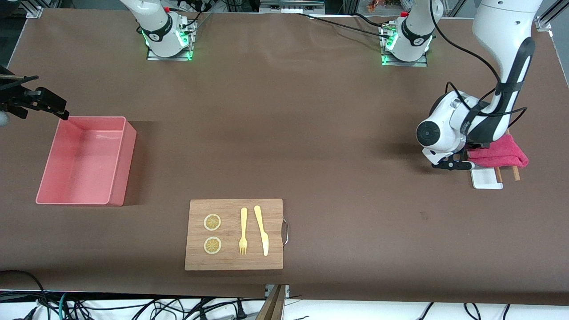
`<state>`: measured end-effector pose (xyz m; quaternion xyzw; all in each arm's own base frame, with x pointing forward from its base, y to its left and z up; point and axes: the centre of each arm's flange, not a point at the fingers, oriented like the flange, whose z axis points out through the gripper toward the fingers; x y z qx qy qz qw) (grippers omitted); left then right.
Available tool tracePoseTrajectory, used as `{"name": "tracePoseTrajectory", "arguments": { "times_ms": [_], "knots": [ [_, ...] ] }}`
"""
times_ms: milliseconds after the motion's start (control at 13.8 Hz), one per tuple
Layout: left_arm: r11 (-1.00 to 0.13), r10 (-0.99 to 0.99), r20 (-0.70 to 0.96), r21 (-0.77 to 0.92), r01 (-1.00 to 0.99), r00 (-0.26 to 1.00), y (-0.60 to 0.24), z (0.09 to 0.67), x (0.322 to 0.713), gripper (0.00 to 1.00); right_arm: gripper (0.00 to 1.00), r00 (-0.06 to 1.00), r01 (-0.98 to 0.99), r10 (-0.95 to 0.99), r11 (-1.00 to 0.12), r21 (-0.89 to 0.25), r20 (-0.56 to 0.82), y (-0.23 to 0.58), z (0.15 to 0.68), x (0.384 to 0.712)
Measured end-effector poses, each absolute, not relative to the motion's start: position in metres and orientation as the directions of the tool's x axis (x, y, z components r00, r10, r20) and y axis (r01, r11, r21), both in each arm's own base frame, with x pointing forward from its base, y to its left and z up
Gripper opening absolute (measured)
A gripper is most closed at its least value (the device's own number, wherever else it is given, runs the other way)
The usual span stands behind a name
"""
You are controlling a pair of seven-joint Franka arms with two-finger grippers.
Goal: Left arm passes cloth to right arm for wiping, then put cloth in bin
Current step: 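Grasp the pink cloth edge with the left gripper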
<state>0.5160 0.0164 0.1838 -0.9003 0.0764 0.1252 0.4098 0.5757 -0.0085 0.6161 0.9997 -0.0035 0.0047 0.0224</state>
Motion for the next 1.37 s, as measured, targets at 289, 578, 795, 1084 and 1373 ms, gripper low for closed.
{"name": "tracePoseTrajectory", "arguments": {
  "times_ms": [289, 578, 795, 1084, 1373],
  "knots": [
    [-0.594, -0.013, -0.224, -0.782, -0.187, 0.975, 0.017, 0.154, 0.506, 0.99, 1.0, 1.0, -0.007, -0.007, -0.999, 0.045, 0.01, -0.008, 0.616, 0.576],
    [-0.583, -0.014, -0.214, -0.792, -0.182, 0.977, 0.016, 0.146, 0.503, 0.61, 1.0, 1.0, -0.007, -0.007, -0.999, 0.045, 0.01, -0.009, 0.616, 0.576],
    [-0.581, -0.017, -0.213, -0.793, -0.183, 0.977, 0.016, 0.147, 0.504, 0.31, 1.0, 1.0, -0.007, -0.007, -0.999, 0.045, 0.01, -0.009, 0.616, 0.576],
    [-0.576, -0.029, -0.217, -0.794, -0.193, 0.976, 0.016, 0.15, 0.506, 0.1, 1.0, 1.0, -0.007, -0.007, -0.999, 0.045, 0.01, -0.008, 0.616, 0.576],
    [-0.574, -0.053, -0.23, -0.789, -0.218, 0.972, 0.016, 0.159, 0.511, 0.01, 1.0, 1.0, -0.007, -0.007, -0.999, 0.045, 0.01, -0.008, 0.616, 0.576]
  ]
}}
